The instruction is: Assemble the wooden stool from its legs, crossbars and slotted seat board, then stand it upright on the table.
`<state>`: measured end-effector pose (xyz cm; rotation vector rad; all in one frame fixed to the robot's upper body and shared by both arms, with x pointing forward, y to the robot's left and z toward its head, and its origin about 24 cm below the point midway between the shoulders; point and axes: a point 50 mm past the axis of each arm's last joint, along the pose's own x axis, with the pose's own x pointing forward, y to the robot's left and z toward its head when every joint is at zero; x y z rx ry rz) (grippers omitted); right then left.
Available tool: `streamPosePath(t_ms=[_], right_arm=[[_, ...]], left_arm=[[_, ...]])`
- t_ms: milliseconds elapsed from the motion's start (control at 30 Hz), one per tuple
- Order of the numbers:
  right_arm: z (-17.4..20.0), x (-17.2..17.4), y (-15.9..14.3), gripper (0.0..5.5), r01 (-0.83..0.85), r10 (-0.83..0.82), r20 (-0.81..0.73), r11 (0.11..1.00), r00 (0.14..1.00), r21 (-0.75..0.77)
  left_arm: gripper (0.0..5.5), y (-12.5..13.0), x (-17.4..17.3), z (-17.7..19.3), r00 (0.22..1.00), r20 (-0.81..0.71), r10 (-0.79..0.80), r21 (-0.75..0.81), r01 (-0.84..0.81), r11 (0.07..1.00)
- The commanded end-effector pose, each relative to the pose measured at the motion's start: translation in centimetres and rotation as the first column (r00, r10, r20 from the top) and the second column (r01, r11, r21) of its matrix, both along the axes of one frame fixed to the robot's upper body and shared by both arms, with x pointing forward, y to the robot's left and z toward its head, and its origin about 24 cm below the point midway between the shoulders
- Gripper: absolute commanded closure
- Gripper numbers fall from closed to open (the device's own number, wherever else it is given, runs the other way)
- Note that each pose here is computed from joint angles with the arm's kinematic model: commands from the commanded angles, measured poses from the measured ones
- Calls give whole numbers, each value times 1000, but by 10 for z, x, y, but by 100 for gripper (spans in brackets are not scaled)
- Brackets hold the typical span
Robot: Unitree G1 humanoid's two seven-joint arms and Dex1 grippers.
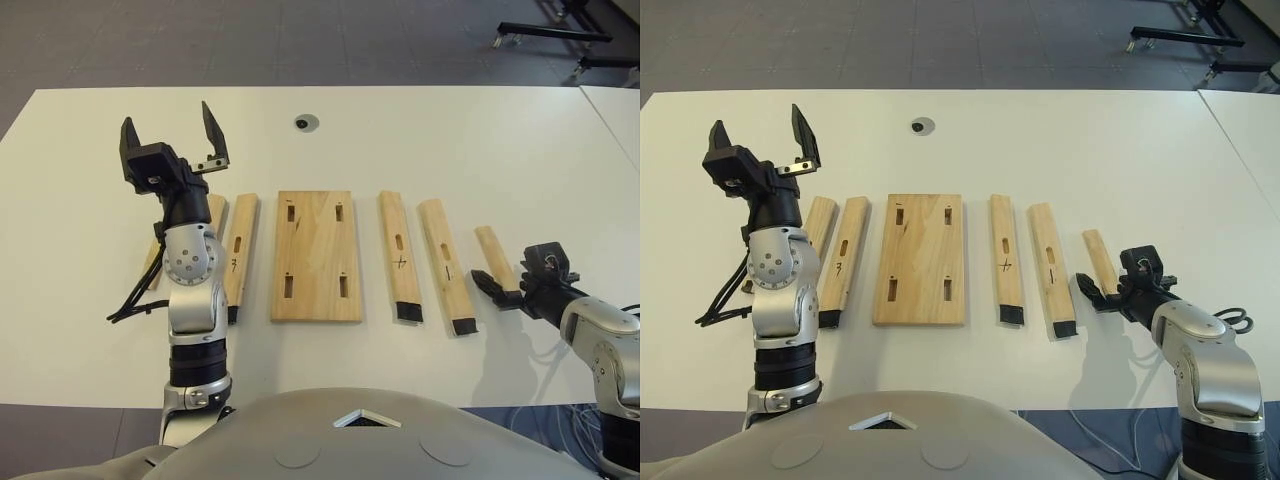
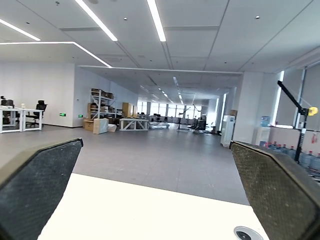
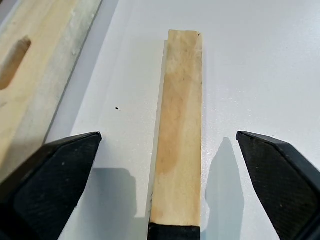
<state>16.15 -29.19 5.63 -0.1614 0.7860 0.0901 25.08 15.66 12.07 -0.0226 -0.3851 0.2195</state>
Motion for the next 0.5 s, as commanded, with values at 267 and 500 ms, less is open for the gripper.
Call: streamPosePath(t_ms=[267, 500], right_arm=[[-34, -22, 7, 209, 137, -112, -319, 989, 941, 59], [-40, -43, 2, 331, 314, -269, -397, 948, 878, 51]], left_arm=[[10, -10, 2, 0, 999, -7, -32, -17, 32, 999], [10, -13, 4, 14, 999, 29, -44, 7, 44, 999]])
